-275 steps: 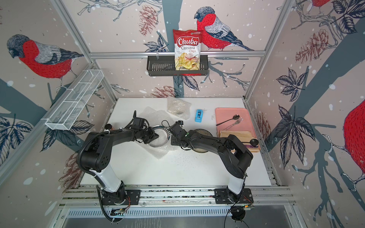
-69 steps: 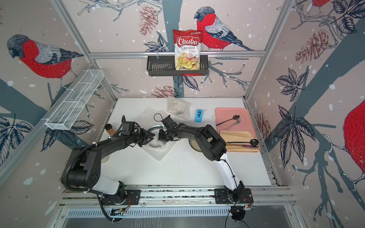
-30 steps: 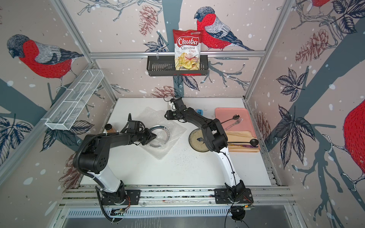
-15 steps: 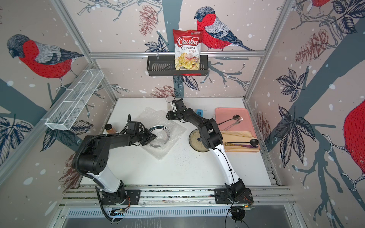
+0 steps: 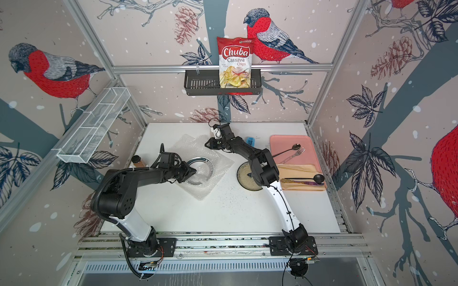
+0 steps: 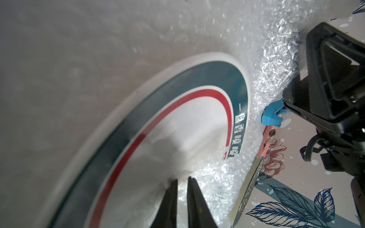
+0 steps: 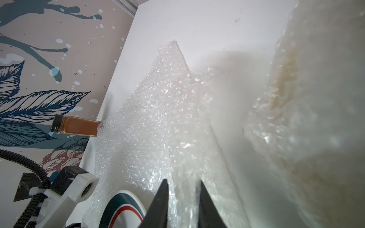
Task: Wrap dinner plates in bubble wrap
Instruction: Wrap the plate in the bubble wrap.
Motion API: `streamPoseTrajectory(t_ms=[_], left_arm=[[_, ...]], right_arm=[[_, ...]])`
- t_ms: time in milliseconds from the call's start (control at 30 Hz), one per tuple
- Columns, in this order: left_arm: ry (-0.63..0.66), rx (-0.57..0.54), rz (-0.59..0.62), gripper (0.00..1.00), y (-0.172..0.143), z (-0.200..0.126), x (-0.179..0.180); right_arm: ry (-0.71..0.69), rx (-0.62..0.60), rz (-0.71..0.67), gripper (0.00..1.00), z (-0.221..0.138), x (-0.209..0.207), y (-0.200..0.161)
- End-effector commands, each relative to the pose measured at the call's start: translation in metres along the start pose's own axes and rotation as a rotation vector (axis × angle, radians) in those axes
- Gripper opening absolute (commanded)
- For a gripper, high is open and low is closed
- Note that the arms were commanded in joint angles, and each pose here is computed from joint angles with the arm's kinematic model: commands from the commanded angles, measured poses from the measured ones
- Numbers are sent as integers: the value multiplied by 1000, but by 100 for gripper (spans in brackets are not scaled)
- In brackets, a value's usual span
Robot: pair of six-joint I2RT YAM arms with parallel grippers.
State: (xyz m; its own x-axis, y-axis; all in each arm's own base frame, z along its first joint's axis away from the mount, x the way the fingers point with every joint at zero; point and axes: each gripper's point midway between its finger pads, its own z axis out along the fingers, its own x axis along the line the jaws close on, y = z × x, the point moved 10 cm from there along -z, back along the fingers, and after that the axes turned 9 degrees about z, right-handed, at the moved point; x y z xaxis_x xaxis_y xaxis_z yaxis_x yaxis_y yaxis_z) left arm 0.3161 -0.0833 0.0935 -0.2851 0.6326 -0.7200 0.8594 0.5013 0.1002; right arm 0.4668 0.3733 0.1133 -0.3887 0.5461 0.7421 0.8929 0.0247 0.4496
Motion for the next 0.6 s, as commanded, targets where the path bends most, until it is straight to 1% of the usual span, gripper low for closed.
streamPoseTrajectory(t_ms=[0,67,133,233,367,433,567], left_arm=[[185,61,-100,15,-17,2,29],[180,61,-99,15,-17,2,28],[181,63,-99,15,-17,3,29],[182,64,-102,15,-17,3,30],[183,62,-111,15,-16,3,33],[183,59,-115,15,-15,2,35],[181,54,-113,15,-14,1,35]], right_arm=[[57,0,-20,10,1,8,2],[60,3,-25,3,2,9,1],[81,18,-33,0,-1,14,0],[124,30,-107,0,-15,34,-7],[184,79,-246,0,-31,57,-34],[198,123,-275,0,-34,59,-47],[169,169,-302,0,-36,52,-75]])
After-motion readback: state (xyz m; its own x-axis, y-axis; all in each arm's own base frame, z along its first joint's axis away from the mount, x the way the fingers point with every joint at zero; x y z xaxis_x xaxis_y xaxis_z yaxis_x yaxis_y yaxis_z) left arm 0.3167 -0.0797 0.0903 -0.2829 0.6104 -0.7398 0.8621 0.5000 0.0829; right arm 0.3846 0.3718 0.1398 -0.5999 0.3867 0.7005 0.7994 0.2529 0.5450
